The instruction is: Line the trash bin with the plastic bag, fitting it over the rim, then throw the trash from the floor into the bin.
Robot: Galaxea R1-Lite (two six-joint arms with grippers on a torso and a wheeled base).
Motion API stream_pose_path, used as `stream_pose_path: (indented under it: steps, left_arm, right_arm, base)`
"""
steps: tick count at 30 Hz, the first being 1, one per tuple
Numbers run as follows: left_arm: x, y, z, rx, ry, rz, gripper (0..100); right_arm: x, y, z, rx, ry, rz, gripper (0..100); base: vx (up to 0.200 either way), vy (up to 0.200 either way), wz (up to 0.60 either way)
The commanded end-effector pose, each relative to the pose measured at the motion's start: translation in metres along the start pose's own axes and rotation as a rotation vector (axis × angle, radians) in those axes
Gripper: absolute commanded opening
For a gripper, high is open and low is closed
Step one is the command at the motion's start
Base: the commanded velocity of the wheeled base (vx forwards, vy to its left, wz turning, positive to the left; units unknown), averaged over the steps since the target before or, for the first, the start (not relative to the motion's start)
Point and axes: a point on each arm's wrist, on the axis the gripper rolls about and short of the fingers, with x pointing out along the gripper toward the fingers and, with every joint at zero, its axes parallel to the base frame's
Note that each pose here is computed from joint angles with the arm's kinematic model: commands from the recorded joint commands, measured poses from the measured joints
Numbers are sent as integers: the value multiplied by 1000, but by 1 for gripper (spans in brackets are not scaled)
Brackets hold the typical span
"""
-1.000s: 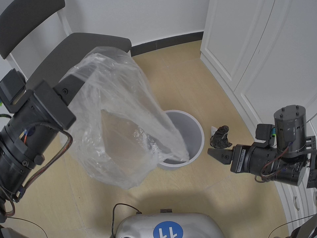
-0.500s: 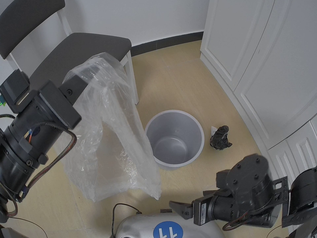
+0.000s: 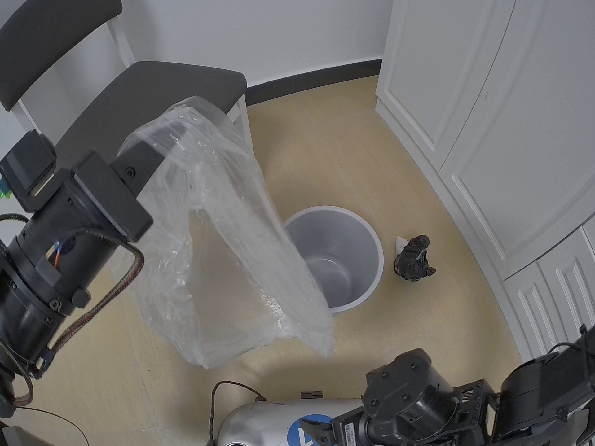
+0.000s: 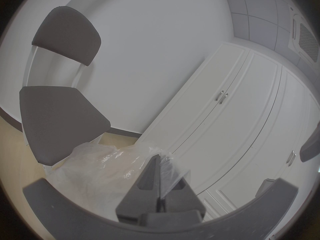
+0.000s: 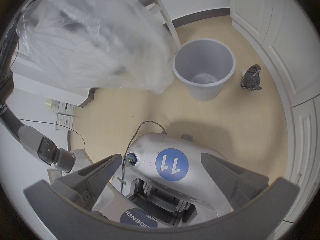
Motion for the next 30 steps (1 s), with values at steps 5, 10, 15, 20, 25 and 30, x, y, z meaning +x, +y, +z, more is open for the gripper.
stream_pose_path:
  steps: [5, 10, 15, 20, 25, 30]
  left_arm:
    - [-1, 0, 1, -2, -3, -2, 0]
    - [-2, 0, 2, -3, -8, -4, 0]
    - [-3, -1, 5, -5, -18, -8, 0]
    - [-4, -1, 5, -4, -17, -7, 0]
    - [-3, -1, 5, -5, -18, -8, 0]
    - [-4, -1, 4, -5, -14, -6, 0]
  right_arm:
    - [41, -10, 8, 115, -115, -37, 100]
    - [48, -22, 27, 161, -196, -120, 100]
    - [38, -32, 41, 160, -242, -133, 100]
    - [24, -36, 56, 188, -302, -124, 100]
    - [17, -39, 68, 216, -348, -119, 100]
    - [16, -41, 78, 243, -390, -110, 100]
  base:
    - [0, 0, 0]
    - [0, 0, 0]
    - [0, 0, 0]
    - [0, 0, 0]
    - [0, 0, 0]
    - [0, 0, 0]
